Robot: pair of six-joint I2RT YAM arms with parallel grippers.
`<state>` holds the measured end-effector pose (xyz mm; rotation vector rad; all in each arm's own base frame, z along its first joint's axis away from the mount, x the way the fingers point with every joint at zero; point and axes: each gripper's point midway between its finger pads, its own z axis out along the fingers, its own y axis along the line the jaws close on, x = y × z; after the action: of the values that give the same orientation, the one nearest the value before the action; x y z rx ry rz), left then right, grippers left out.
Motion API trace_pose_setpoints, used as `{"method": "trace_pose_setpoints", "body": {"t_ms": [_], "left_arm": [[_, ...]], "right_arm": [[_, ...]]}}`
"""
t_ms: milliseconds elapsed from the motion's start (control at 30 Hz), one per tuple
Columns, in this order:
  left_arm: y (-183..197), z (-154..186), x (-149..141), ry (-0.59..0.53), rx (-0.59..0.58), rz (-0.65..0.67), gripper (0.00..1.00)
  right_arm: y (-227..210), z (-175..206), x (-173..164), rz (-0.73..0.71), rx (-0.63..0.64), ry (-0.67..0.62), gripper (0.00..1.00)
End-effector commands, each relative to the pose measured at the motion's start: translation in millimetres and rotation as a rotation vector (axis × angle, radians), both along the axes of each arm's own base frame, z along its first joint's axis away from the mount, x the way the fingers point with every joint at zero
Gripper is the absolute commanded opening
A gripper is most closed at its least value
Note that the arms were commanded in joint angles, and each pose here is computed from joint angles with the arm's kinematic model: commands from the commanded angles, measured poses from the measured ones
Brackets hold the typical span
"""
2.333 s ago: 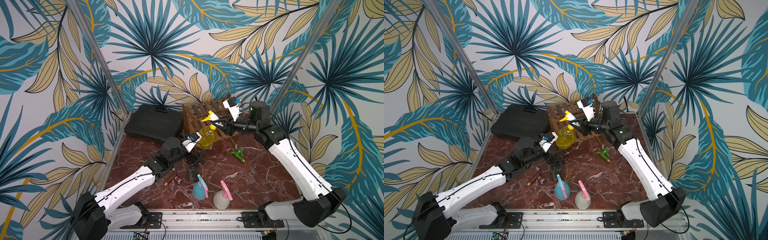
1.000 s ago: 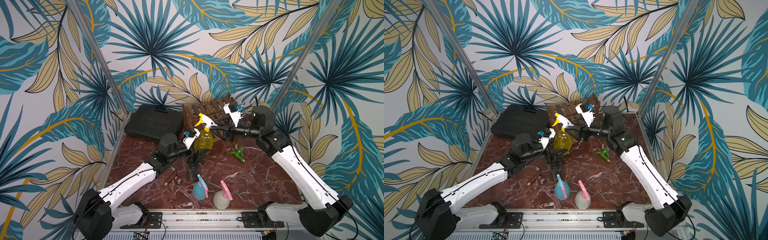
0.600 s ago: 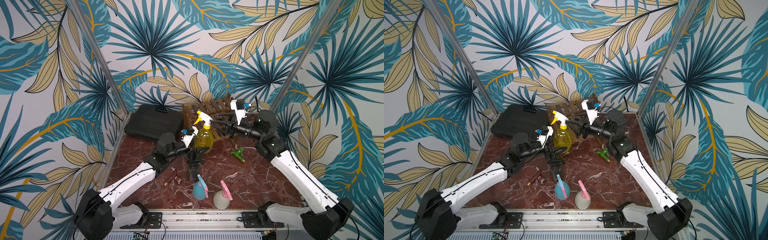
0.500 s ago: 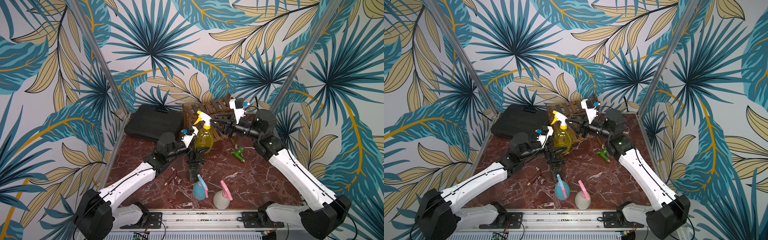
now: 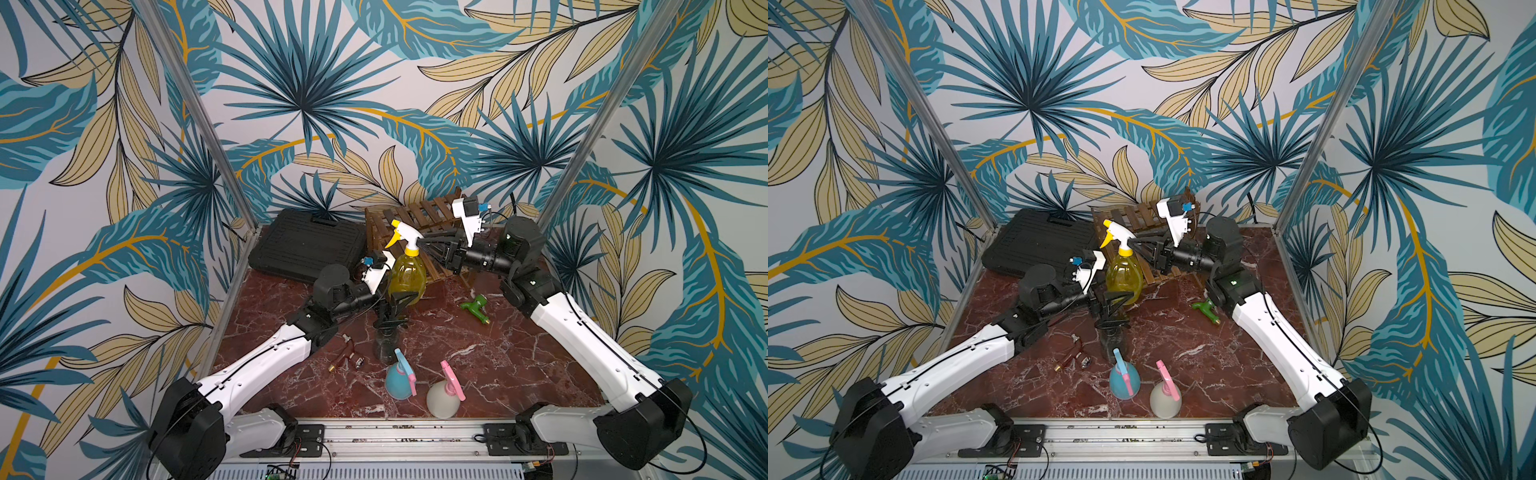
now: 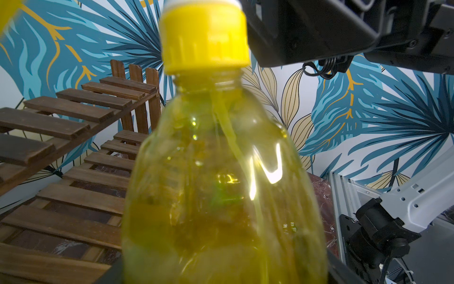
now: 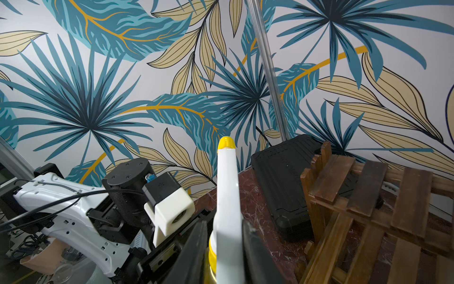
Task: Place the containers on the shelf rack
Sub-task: 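Pick up a container from the center of the board.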
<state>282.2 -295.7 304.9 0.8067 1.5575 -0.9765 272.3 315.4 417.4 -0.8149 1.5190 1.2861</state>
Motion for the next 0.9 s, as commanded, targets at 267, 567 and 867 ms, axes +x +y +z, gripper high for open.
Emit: {"method": "trace_pose_setpoints", "body": {"t_ms": [267, 567, 867], "left_arm": [[0.8, 1.3, 5.0, -0.018, -0.011, 0.012, 0.85], [5.7, 3.6, 7.7, -0.032, -0.008, 0.049, 1.0], [26.6, 29.8, 2.3, -0.154, 0.007, 0.123, 1.0]], "right_arm": [[1.3, 2.6, 0.1, 0.002, 0.007, -0.008, 0.07], [-13.9, 14.3, 1.9, -0.104, 0.042, -0.097, 0.0], [-62.2, 42.7, 13.4, -0.425, 0.008, -0.275, 0.0]]}}
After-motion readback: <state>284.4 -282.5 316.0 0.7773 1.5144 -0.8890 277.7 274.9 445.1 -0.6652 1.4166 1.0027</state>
